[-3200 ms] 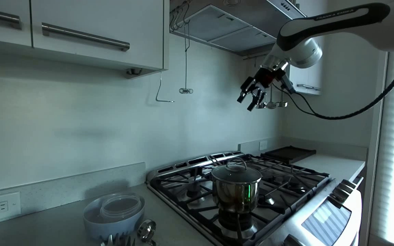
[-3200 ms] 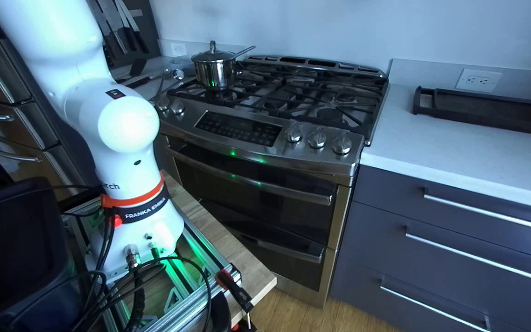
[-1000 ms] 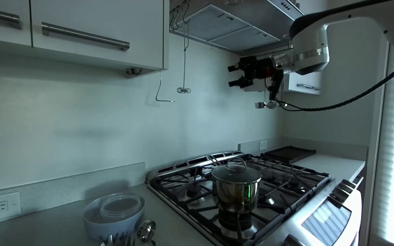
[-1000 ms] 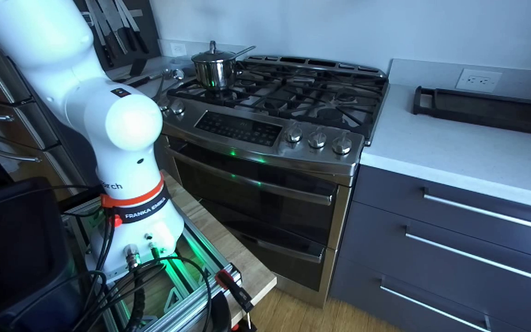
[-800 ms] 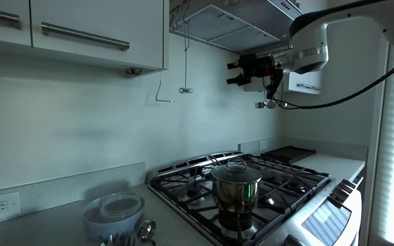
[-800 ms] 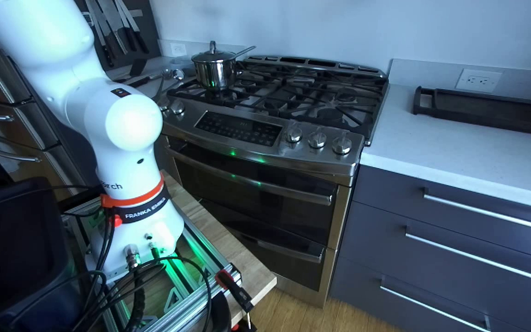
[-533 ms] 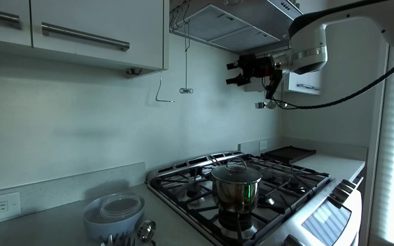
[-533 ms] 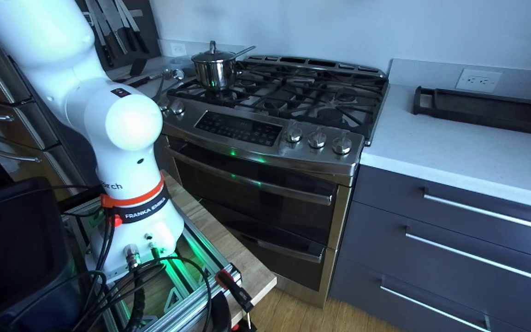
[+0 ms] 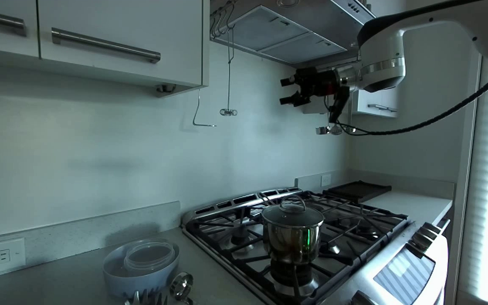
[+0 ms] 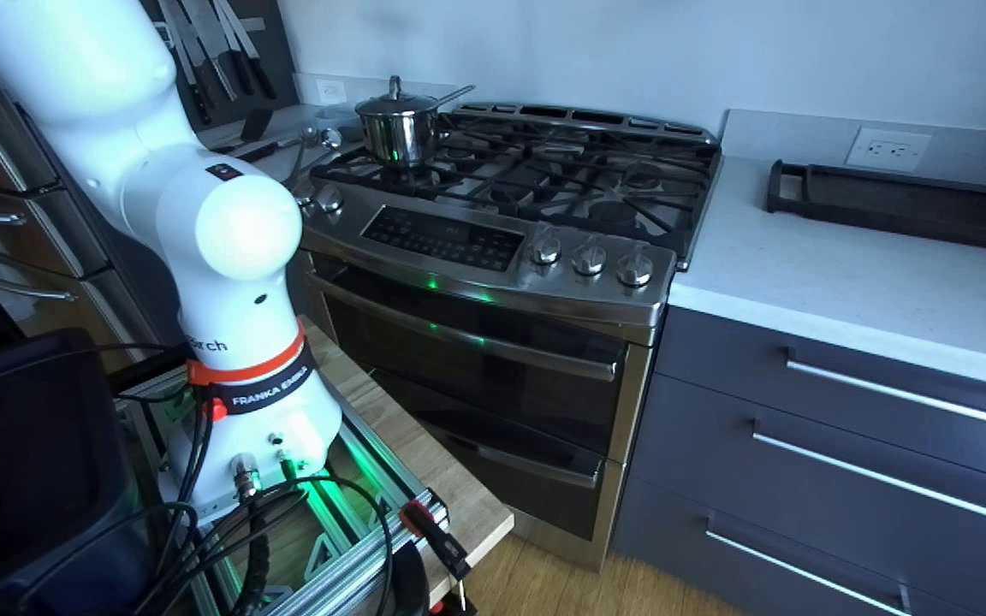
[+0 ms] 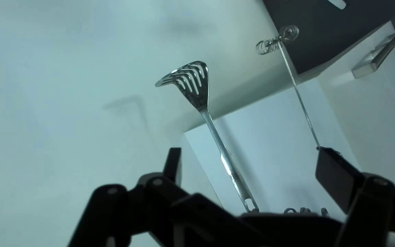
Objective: Take the whisk off of the hanger and place it on the stove
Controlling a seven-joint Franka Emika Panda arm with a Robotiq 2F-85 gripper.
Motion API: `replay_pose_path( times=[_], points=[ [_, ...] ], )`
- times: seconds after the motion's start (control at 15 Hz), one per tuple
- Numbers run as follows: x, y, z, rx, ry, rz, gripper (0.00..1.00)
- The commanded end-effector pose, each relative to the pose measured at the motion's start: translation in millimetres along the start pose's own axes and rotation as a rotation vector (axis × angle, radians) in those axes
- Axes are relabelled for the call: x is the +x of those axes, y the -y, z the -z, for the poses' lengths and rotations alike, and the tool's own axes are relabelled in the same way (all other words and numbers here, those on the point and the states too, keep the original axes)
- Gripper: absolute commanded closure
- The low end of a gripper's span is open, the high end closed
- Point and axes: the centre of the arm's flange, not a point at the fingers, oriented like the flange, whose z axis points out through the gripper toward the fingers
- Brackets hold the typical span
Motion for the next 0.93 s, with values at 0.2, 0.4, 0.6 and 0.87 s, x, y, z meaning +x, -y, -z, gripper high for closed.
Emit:
replay_pose_path(
  times=[0.2, 0.4, 0.6, 0.87],
  points=[
    [19, 20, -55, 0.048, 0.109, 0.169, 0.0],
    [29, 25, -73, 0.086, 0.142, 0.286, 0.0],
    [39, 25, -86, 0.147, 0.145, 0.351, 0.0],
    [51, 41, -103, 0.222, 0.127, 0.392, 0.0]
  ],
)
